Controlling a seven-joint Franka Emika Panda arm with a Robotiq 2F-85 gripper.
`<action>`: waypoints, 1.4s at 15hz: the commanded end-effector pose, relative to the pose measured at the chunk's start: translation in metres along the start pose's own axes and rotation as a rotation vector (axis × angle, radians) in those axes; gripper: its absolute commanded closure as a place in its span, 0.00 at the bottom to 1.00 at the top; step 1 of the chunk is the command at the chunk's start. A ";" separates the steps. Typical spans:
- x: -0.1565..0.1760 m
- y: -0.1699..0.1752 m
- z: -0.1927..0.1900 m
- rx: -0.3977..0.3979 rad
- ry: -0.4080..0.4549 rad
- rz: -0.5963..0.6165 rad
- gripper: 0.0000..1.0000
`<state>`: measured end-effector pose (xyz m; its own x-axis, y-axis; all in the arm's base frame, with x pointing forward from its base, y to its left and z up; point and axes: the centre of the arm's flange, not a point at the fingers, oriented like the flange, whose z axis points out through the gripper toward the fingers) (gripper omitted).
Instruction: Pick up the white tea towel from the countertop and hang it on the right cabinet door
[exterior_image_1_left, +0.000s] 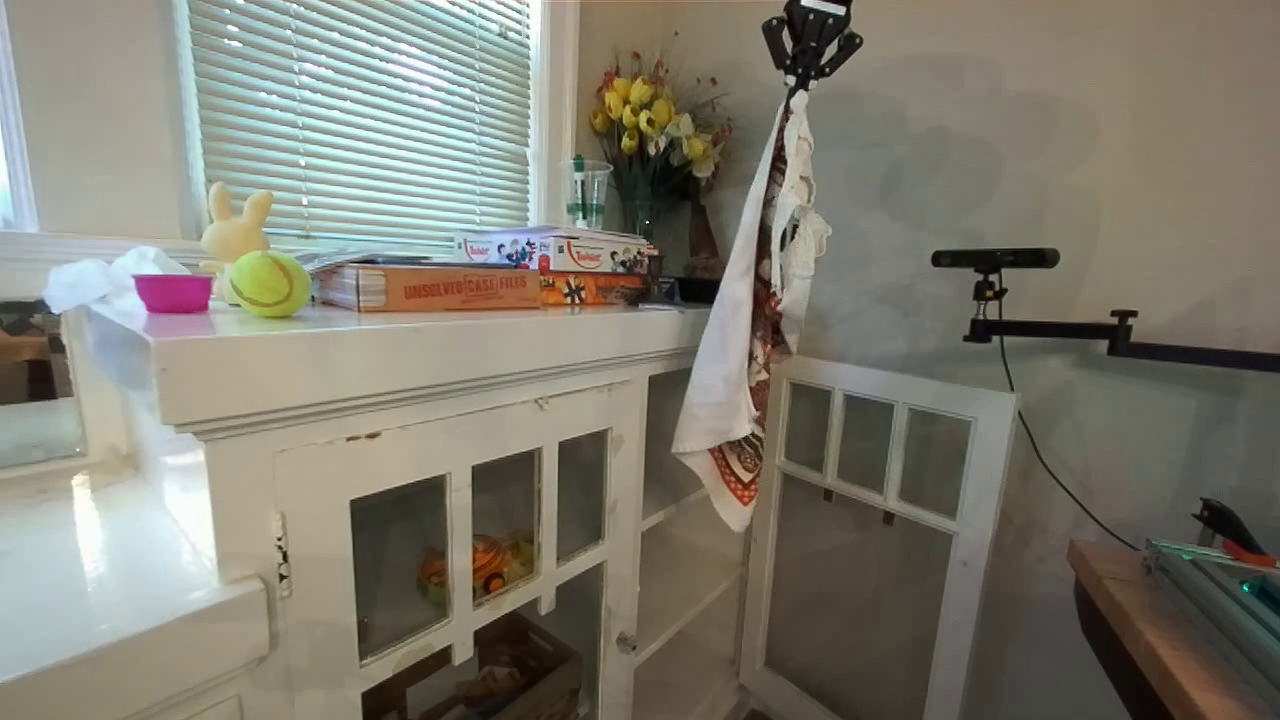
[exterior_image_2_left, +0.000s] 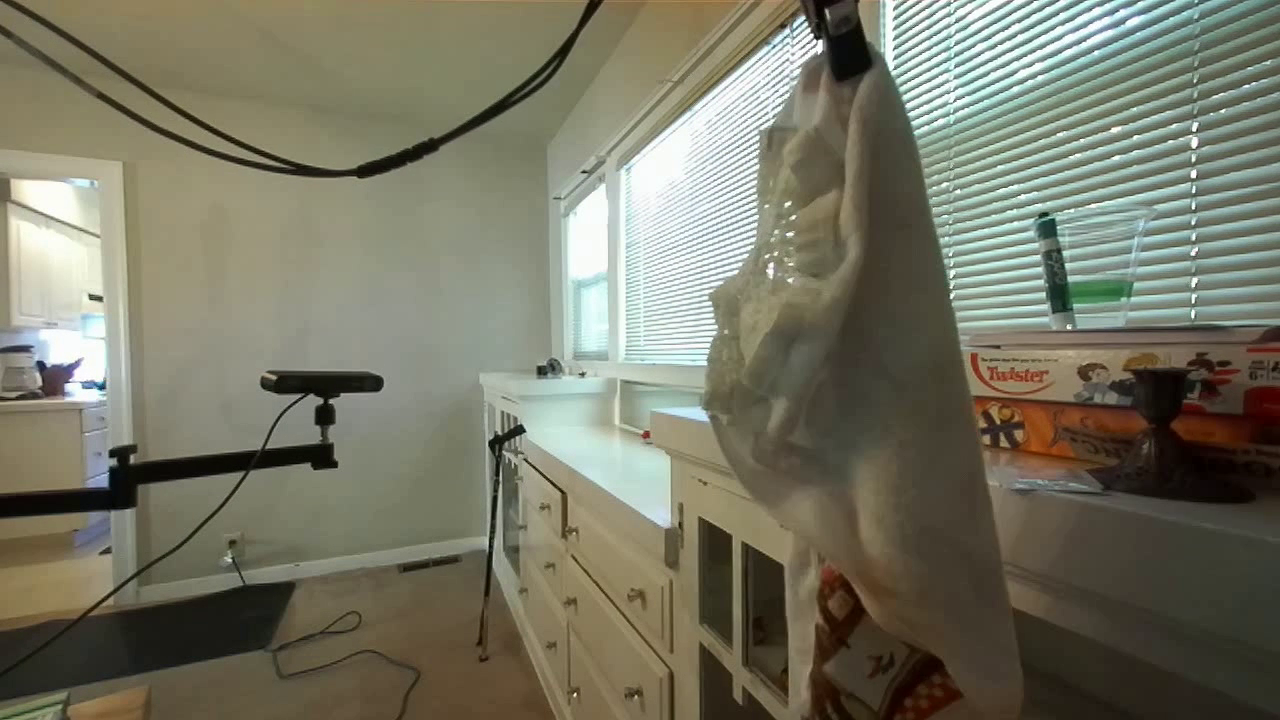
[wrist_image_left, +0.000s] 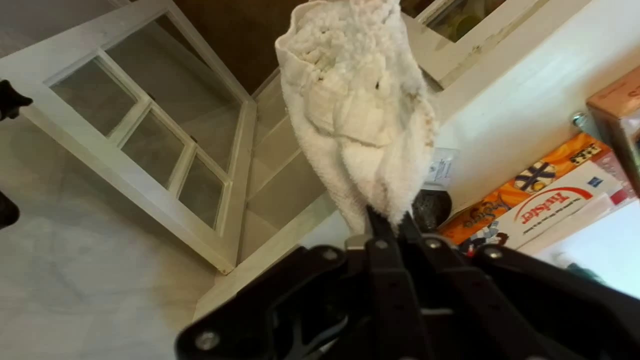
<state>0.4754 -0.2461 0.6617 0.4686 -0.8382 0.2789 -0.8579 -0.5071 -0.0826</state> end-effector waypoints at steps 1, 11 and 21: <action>0.064 0.033 0.020 -0.058 0.019 0.069 0.99; 0.185 0.178 0.003 -0.230 0.188 0.443 0.99; 0.228 0.239 -0.075 -0.257 0.363 0.724 0.99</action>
<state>0.3564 -0.5220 0.7466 -0.1931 -0.8328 0.5188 -0.9808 0.1501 -0.1241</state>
